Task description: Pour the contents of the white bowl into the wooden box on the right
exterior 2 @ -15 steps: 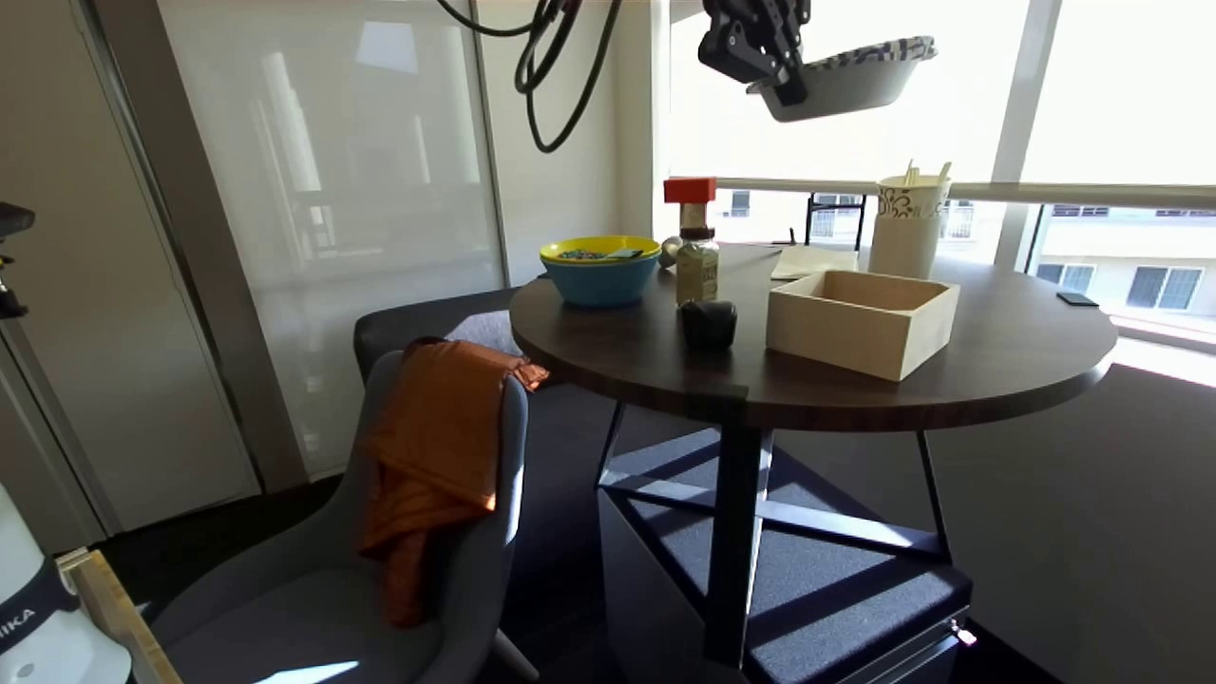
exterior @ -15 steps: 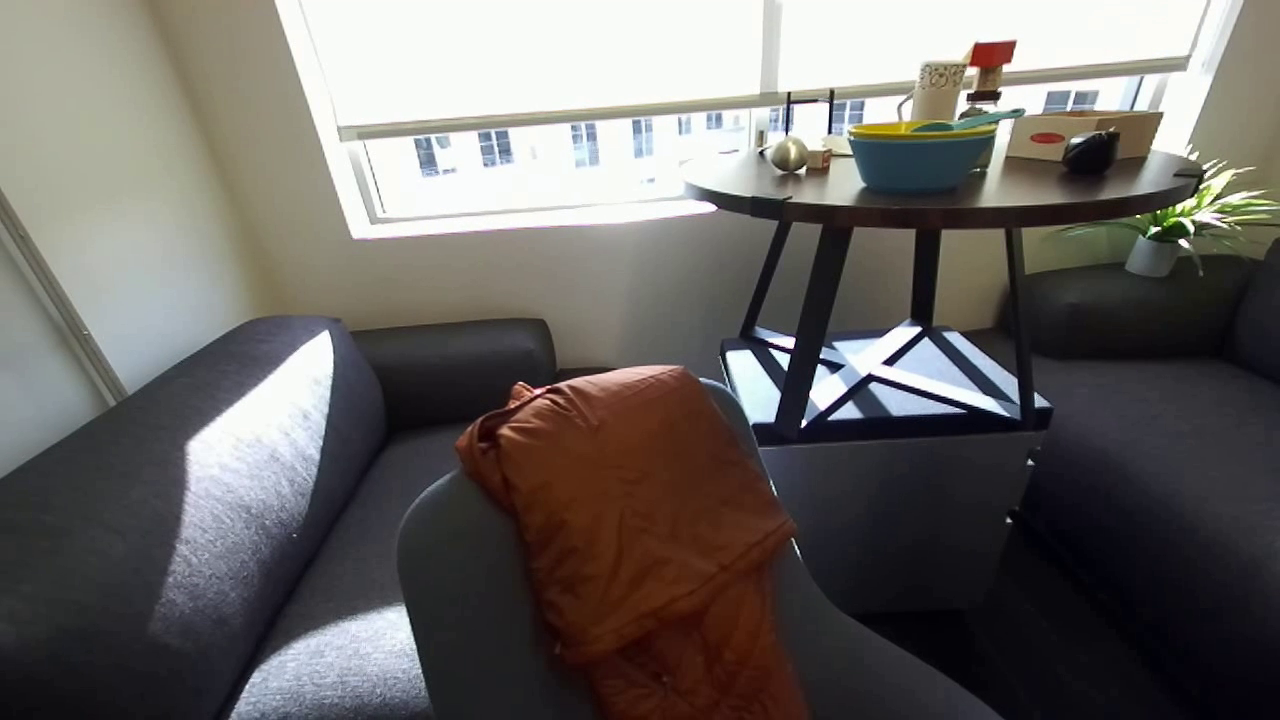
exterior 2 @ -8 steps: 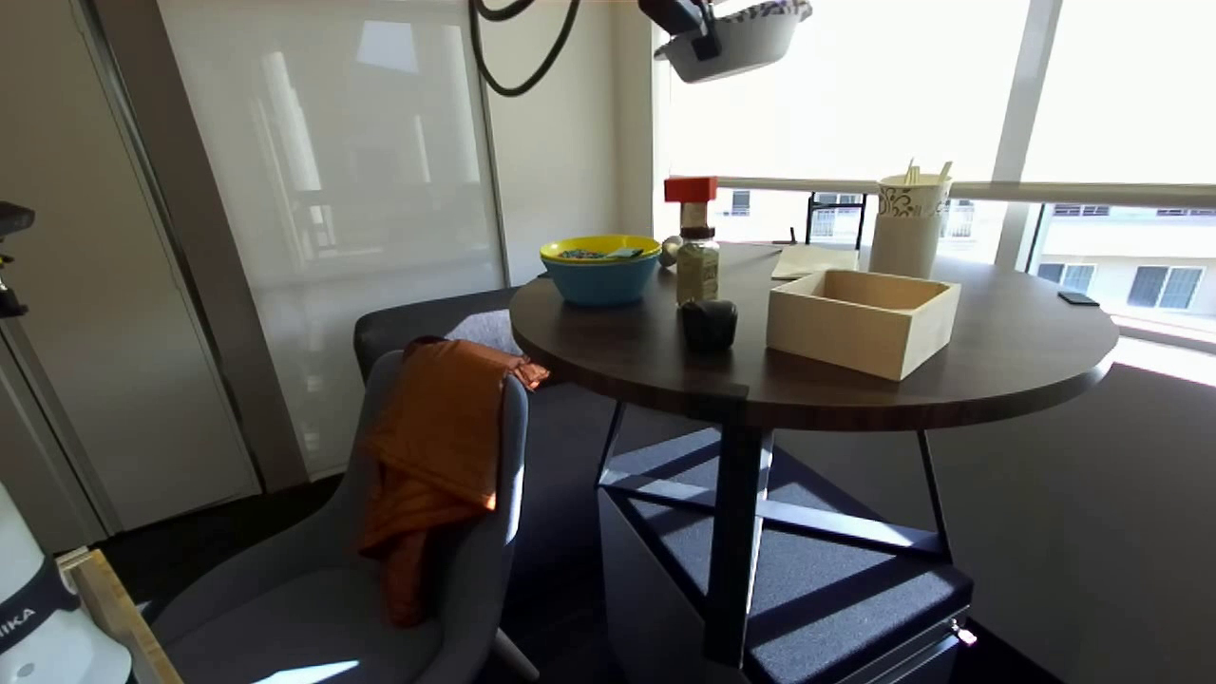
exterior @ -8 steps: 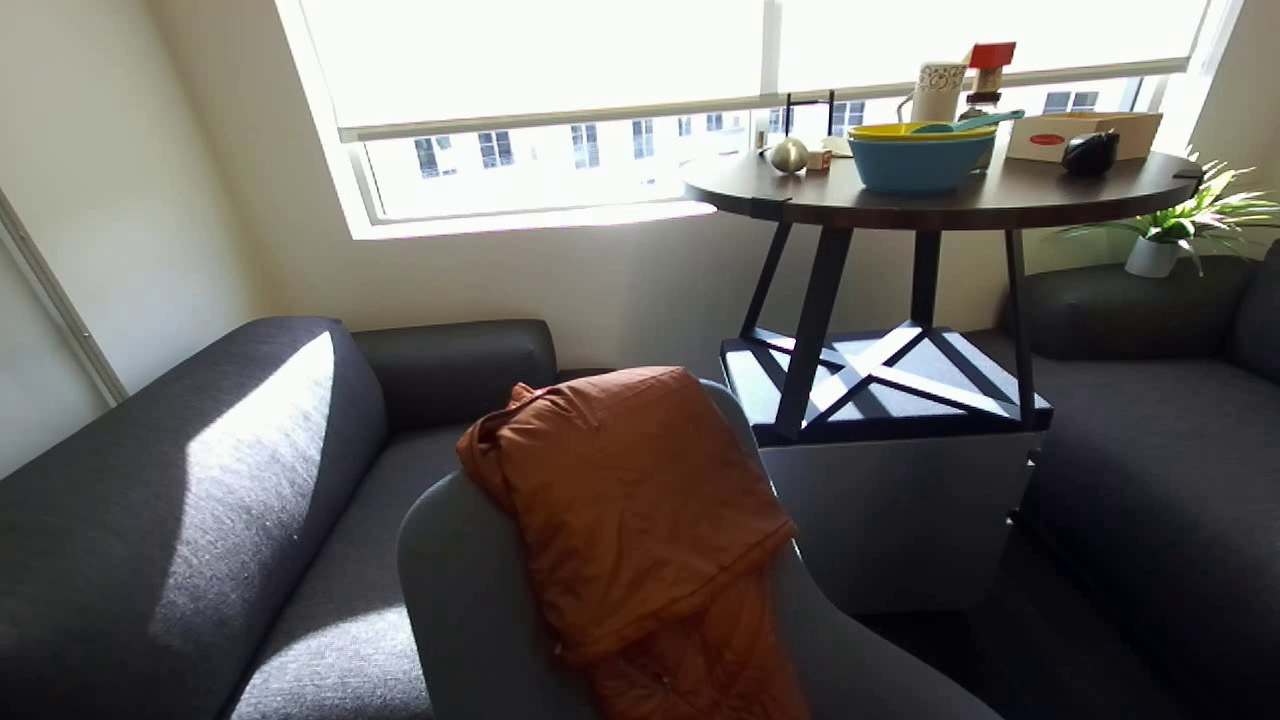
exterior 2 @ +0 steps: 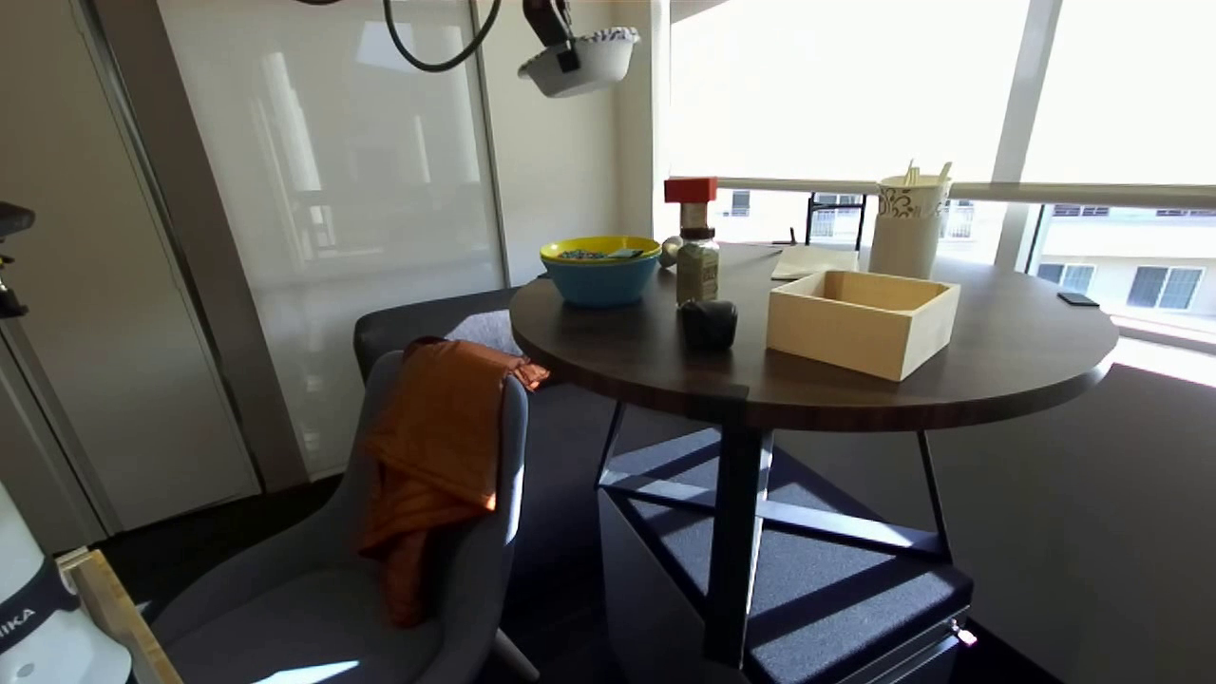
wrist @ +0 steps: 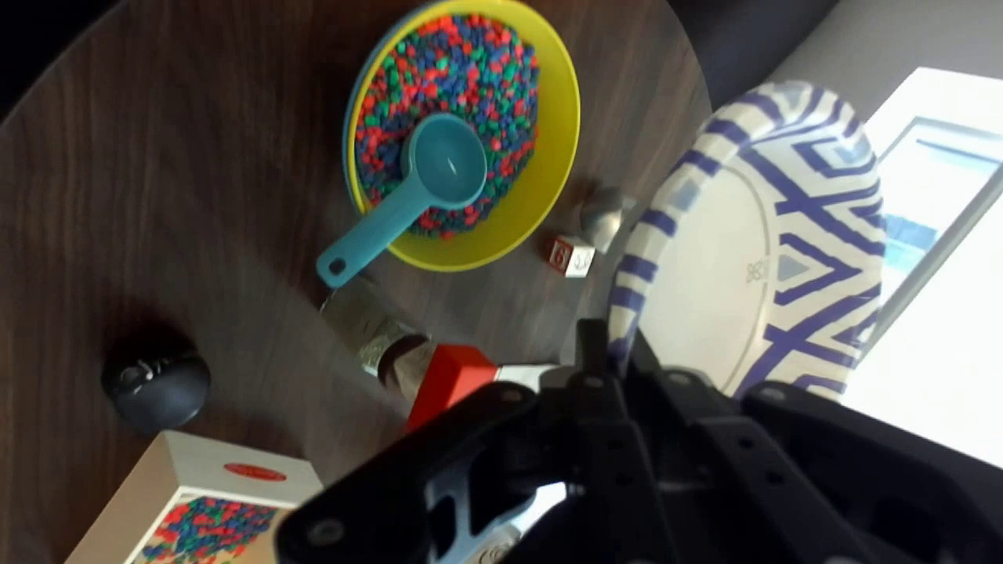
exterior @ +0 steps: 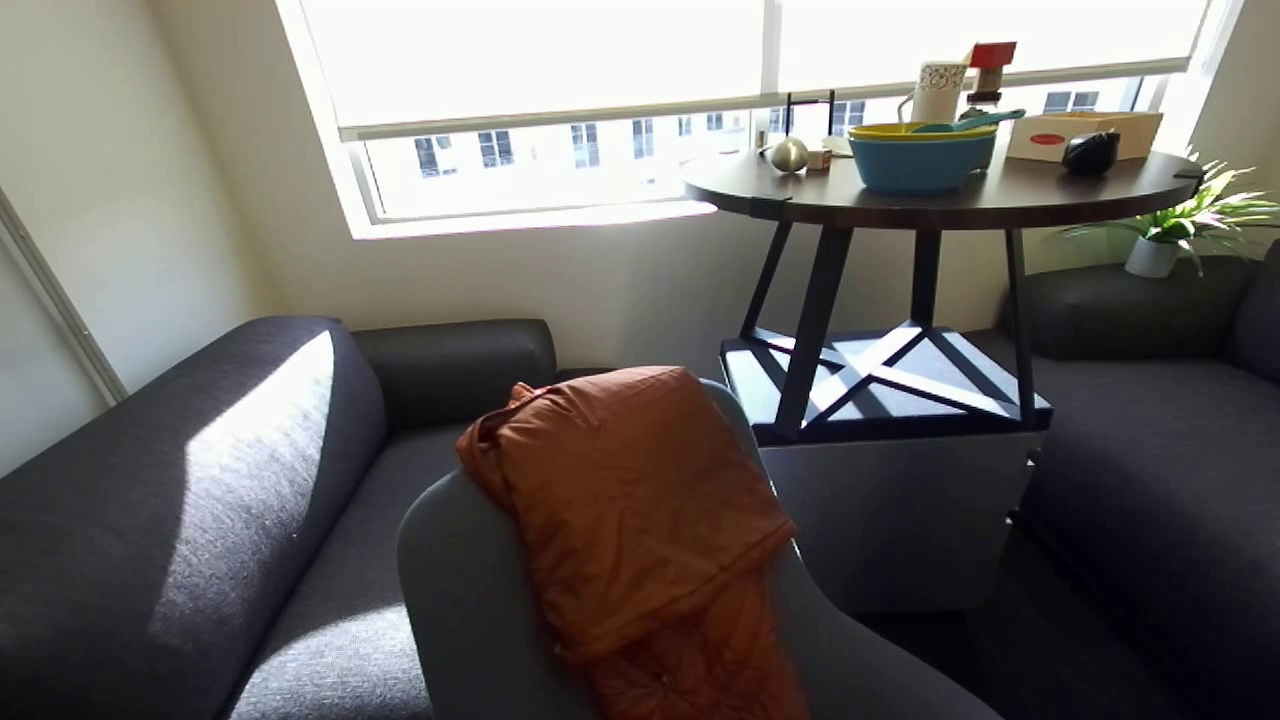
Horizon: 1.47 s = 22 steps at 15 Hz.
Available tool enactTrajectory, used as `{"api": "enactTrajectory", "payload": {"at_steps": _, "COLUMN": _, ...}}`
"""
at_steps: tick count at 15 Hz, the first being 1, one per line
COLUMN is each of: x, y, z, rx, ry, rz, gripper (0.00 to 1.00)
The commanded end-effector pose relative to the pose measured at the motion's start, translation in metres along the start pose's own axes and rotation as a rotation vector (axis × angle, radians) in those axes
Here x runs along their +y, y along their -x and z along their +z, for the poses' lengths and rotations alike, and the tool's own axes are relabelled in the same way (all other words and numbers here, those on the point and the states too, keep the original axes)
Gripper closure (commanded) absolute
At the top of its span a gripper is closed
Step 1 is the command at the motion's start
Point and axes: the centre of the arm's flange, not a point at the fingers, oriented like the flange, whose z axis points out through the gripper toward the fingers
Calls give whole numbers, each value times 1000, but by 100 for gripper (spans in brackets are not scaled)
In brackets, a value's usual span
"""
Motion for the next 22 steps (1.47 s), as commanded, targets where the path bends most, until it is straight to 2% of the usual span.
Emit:
{"api": "enactTrajectory", "payload": {"at_steps": 1, "x": -10, "y": 36, "z": 7, "rx": -95, "ry": 54, "rz": -145, "gripper": 99}}
{"api": "enactTrajectory", "payload": {"at_steps": 2, "x": -15, "y": 23, "z": 8, "rx": -63, "ry": 39, "rz": -71, "gripper": 95}}
{"api": "enactTrajectory", "payload": {"at_steps": 6, "x": -17, "y": 29, "z": 12, "rx": -91, "ry": 49, "rz": -122, "gripper": 95}}
{"api": "enactTrajectory", "payload": {"at_steps": 7, "x": -16, "y": 29, "z": 12, "rx": -91, "ry": 49, "rz": -124, "gripper": 99}}
{"api": "enactTrajectory", "payload": {"at_steps": 8, "x": -14, "y": 27, "z": 12, "rx": -89, "ry": 57, "rz": -19, "gripper": 99}}
{"api": "enactTrajectory", "payload": {"at_steps": 10, "x": -23, "y": 36, "z": 21, "rx": -32, "ry": 115, "rz": 88, "gripper": 99}}
{"api": "enactTrajectory", "payload": {"at_steps": 12, "x": -38, "y": 54, "z": 42, "rx": 23, "ry": 185, "rz": 152, "gripper": 99}}
{"api": "enactTrajectory", "payload": {"at_steps": 16, "x": -73, "y": 94, "z": 86, "rx": 12, "ry": 279, "rz": 170, "gripper": 99}}
{"api": "enactTrajectory", "payload": {"at_steps": 19, "x": -97, "y": 115, "z": 119, "rx": -27, "ry": 251, "rz": 186, "gripper": 99}}
{"api": "enactTrajectory", "payload": {"at_steps": 22, "x": -116, "y": 114, "z": 147, "rx": -28, "ry": 251, "rz": 251, "gripper": 99}}
